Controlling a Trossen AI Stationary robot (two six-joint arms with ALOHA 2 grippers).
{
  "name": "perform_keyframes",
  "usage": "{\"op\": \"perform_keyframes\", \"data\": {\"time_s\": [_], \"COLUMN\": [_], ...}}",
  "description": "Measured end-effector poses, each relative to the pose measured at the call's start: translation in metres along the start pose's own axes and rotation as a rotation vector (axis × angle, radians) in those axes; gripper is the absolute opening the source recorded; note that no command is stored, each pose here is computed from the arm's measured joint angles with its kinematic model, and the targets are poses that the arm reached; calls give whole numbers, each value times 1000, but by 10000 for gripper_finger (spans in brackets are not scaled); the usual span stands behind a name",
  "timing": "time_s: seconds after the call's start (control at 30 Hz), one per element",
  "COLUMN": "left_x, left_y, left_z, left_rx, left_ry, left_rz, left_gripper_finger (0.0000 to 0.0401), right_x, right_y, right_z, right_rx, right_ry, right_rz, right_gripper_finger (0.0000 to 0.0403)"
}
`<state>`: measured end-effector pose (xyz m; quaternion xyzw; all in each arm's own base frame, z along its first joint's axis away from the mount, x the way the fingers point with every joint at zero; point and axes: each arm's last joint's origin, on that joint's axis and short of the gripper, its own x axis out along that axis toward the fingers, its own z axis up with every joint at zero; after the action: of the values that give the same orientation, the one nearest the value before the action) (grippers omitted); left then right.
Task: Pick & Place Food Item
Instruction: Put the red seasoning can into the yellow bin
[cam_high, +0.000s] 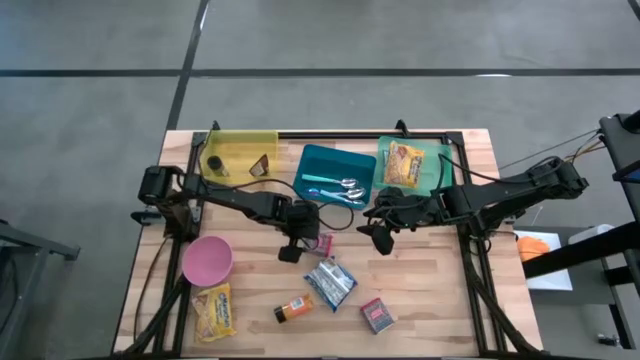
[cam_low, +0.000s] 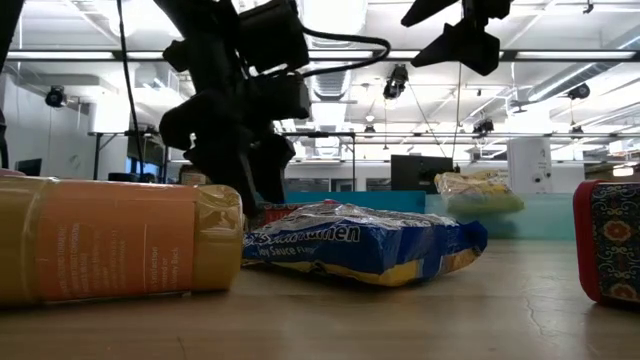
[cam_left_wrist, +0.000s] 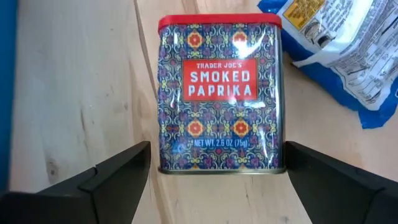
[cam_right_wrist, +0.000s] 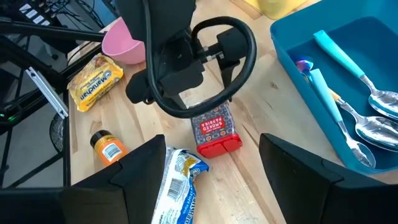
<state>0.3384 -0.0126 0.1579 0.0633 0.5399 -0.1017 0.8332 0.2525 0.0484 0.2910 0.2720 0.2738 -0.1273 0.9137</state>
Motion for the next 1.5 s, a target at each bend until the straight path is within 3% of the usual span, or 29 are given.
{"op": "perform_keyframes", "data": {"time_s": [1.17,1.5], "left_x": [8,15], "left_y": [-3,-2], "left_z": [-2,-1], "left_rx": [6,0], "left_ry": [-73,-89], "left_rz": [0,4], "left_gripper_finger": [368,299], "right_x": [0,0], "right_y": [1,1], "right_z": [1,1], "right_rx": [19,22], "right_ry": [-12,-14], "right_rz": [9,11], "right_gripper_finger": [255,255]}}
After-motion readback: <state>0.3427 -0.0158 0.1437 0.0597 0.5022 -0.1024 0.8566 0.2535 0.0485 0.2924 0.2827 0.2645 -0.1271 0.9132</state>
